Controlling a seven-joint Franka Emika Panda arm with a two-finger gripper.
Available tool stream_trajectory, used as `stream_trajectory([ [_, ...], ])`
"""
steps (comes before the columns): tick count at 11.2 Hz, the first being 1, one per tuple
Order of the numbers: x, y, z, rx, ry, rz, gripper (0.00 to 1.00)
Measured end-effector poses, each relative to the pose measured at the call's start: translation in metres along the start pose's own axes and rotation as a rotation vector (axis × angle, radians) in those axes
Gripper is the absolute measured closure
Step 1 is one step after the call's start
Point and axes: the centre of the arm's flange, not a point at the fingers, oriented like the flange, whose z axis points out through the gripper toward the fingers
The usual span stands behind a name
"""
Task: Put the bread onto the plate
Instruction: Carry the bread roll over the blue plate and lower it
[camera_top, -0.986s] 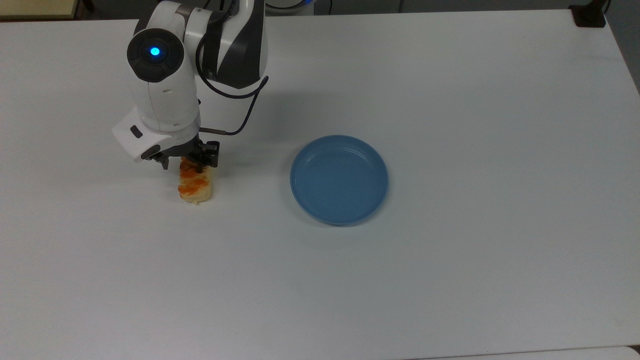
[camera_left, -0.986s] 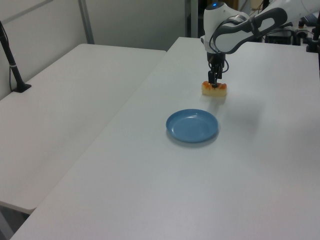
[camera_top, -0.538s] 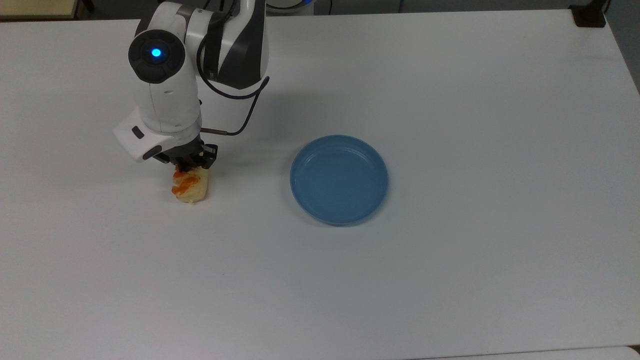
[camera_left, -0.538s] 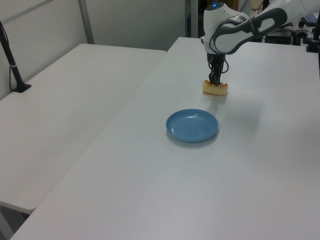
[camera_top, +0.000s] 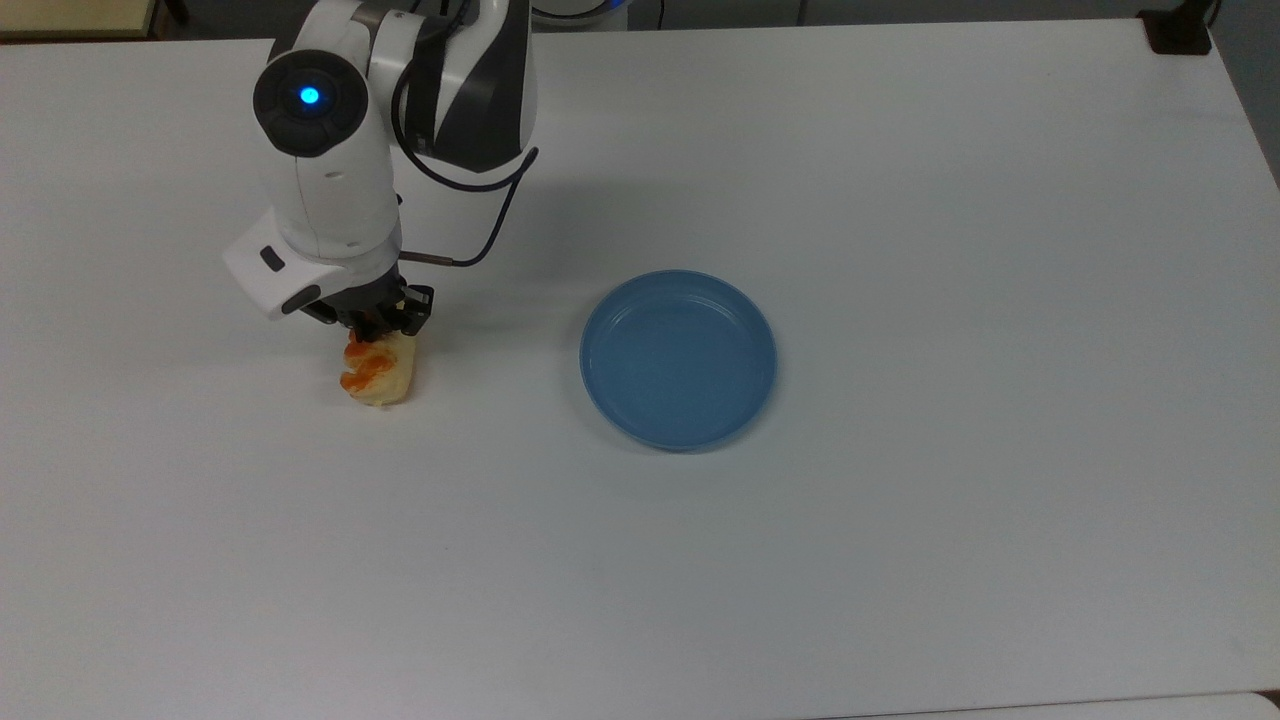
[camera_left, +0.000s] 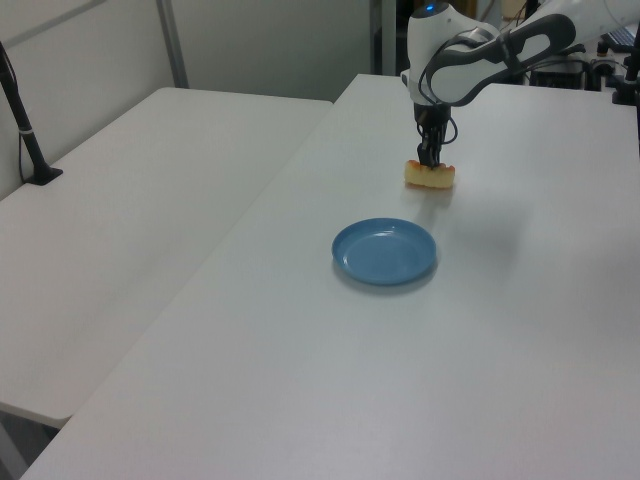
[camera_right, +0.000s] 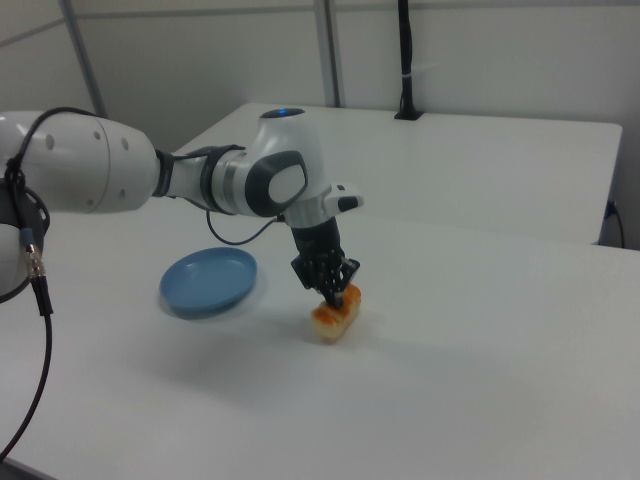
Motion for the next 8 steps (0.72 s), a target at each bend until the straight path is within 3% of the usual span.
stream_trajectory([
  [5, 0.000, -0.027, -0.070, 0.056, 0.037, -0.013, 0.93],
  [8, 0.005, -0.137, -0.114, 0.070, 0.080, -0.091, 0.93],
])
